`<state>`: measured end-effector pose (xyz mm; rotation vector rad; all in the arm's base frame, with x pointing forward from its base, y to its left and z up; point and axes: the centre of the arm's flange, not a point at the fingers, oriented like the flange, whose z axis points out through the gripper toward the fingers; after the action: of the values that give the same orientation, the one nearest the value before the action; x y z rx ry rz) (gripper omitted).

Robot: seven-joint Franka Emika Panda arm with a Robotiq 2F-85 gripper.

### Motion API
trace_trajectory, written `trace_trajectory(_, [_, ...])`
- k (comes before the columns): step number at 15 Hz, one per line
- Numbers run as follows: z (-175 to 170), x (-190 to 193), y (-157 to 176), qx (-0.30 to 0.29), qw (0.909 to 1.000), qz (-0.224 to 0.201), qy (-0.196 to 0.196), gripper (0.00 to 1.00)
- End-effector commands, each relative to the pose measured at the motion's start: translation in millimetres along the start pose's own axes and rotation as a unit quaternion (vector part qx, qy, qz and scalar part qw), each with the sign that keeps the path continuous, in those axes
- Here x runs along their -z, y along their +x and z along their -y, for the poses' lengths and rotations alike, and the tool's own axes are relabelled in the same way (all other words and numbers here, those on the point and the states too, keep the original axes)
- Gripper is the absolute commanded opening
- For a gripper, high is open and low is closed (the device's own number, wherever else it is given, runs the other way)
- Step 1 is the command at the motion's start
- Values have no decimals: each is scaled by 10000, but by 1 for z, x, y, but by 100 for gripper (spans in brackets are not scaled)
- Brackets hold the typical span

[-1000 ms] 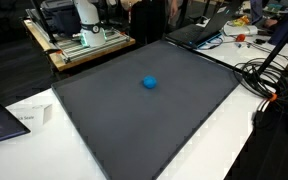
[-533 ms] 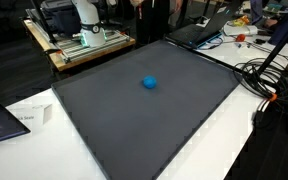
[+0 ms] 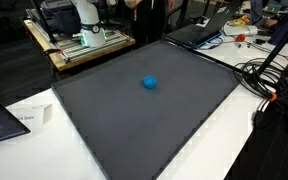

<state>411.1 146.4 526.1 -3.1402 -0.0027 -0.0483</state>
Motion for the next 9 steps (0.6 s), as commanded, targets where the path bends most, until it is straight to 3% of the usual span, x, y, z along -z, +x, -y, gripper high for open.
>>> trace_trajectory(1, [0,2,4,298,9995,-55,65,3])
trace_trajectory(4, [7,7,27,525,9983,-245,52,3])
trace_trajectory(9, [3,0,84,52,9994,-336,65,3])
